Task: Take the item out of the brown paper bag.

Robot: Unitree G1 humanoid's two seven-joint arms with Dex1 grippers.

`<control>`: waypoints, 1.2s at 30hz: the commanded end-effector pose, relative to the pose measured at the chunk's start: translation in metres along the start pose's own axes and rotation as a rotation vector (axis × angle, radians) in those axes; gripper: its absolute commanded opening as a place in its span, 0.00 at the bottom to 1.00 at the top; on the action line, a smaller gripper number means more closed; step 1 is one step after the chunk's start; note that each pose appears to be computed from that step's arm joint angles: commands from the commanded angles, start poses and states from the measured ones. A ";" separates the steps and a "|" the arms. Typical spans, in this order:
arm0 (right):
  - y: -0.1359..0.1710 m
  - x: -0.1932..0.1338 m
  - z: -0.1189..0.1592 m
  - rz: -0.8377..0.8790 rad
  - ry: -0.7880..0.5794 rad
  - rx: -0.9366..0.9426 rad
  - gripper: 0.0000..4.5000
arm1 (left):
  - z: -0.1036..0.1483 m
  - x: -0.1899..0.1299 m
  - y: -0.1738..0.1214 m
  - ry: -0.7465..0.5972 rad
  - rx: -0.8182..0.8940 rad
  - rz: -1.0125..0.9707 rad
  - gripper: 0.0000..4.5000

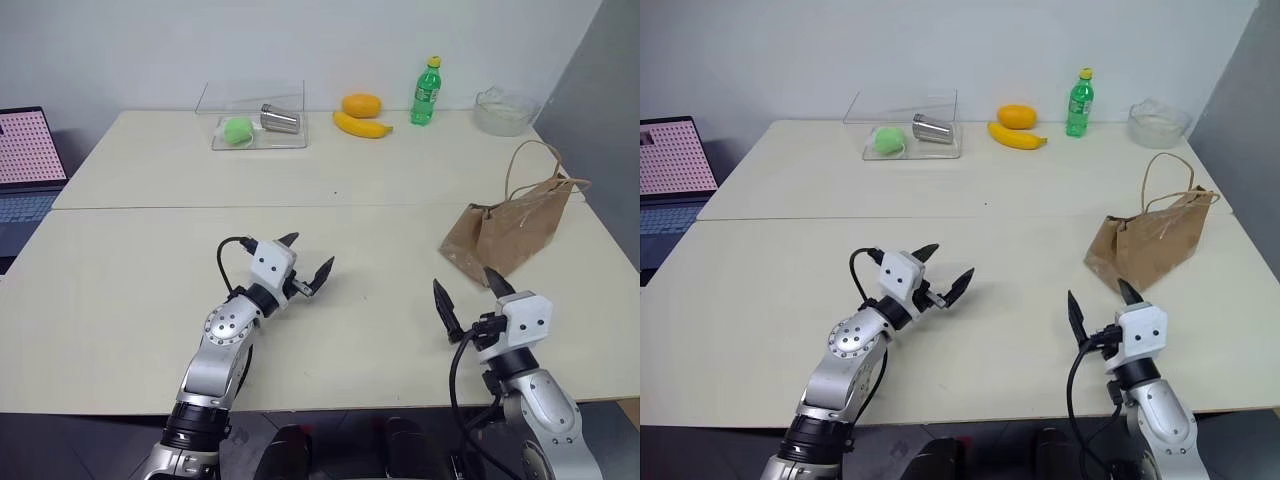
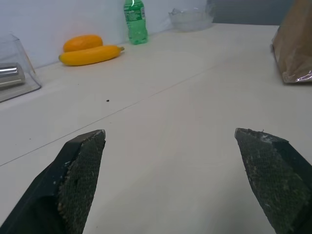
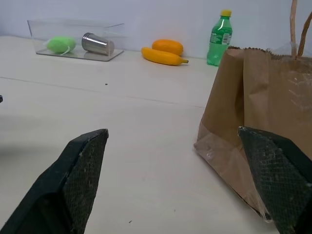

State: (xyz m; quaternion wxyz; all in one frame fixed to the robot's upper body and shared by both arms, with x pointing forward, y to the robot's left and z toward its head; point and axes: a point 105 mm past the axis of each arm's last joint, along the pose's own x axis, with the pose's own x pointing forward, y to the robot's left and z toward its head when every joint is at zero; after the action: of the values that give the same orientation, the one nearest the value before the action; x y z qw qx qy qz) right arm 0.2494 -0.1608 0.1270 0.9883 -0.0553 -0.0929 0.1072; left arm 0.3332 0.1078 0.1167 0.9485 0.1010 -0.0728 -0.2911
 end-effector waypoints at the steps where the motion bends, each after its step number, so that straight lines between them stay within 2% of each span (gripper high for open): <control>1: -0.002 0.000 0.008 -0.013 -0.037 -0.018 1.00 | 0.019 0.001 -0.004 -0.082 0.008 -0.022 1.00; 23: 0.001 0.002 0.000 -0.003 0.002 -0.009 1.00 | 0.015 -0.004 0.002 -0.063 0.003 0.041 1.00; 36: 0.003 0.001 -0.002 0.004 0.016 -0.011 1.00 | 0.023 -0.001 0.001 -0.089 0.035 0.021 1.00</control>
State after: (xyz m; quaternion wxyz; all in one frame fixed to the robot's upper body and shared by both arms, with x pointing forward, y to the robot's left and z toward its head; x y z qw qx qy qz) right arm 0.2512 -0.1574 0.1169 0.9892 -0.0629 -0.0706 0.1120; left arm 0.3299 0.1099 0.1164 0.9527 0.0927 -0.0756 -0.2794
